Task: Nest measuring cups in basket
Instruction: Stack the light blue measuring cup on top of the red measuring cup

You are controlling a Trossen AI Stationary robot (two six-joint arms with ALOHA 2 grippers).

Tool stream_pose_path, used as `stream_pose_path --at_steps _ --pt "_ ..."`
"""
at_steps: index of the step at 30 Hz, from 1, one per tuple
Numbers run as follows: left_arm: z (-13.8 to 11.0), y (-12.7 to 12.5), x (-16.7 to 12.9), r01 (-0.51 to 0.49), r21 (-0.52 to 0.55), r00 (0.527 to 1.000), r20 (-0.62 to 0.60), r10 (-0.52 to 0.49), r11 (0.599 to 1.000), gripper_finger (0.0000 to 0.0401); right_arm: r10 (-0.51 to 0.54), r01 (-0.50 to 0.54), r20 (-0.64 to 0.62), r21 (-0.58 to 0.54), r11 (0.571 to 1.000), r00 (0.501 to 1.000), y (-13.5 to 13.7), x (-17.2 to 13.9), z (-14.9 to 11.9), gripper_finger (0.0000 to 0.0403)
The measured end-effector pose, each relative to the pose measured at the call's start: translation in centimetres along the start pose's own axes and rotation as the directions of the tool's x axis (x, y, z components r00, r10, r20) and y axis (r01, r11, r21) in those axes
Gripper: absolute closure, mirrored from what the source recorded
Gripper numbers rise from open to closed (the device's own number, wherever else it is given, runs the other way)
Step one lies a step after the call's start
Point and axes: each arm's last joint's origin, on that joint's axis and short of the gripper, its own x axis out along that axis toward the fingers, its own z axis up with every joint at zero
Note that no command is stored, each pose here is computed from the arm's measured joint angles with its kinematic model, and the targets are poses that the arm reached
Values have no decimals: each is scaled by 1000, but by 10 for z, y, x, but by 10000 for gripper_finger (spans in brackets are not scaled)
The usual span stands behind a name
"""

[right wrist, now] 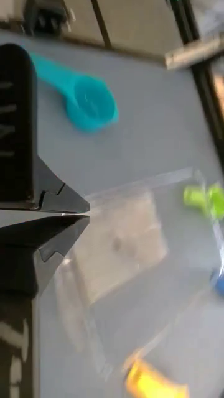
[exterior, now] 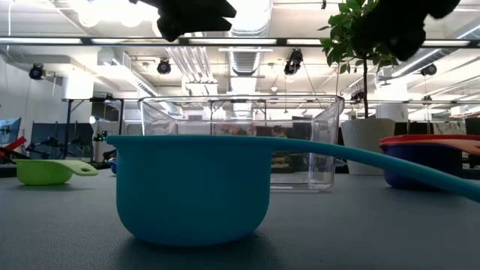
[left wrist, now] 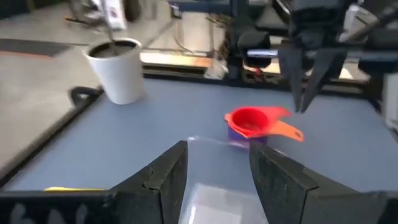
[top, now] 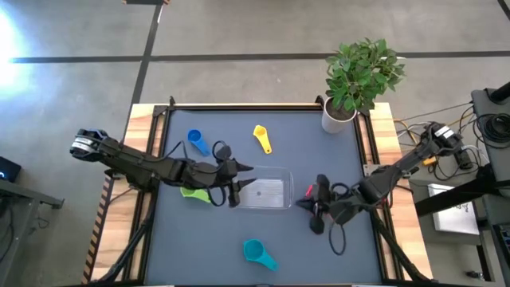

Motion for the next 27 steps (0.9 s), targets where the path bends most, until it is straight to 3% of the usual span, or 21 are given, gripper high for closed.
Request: stream_pose_path --at_steps 5,14,20,23,27 --pt "-6 -7 -3 139 20 987 -84 -137 990 246 78 -76 18 -73 994 997 19 4 -5 394" --pt "-14 -19 -17 134 -26 942 -306 -135 991 246 139 -144 -53 -111 983 989 45 16 -16 381" --pt "-16 -34 -25 147 -24 944 -296 -147 989 246 154 -172 -119 -158 972 981 74 42 -24 315" --pt "-15 -41 -30 98 -1 963 -253 -95 995 246 151 -173 -134 -173 970 979 91 58 -23 271" --pt "-12 -49 -35 30 7 986 -165 -28 1000 246 68 -113 -209 -214 970 976 109 79 -26 216"
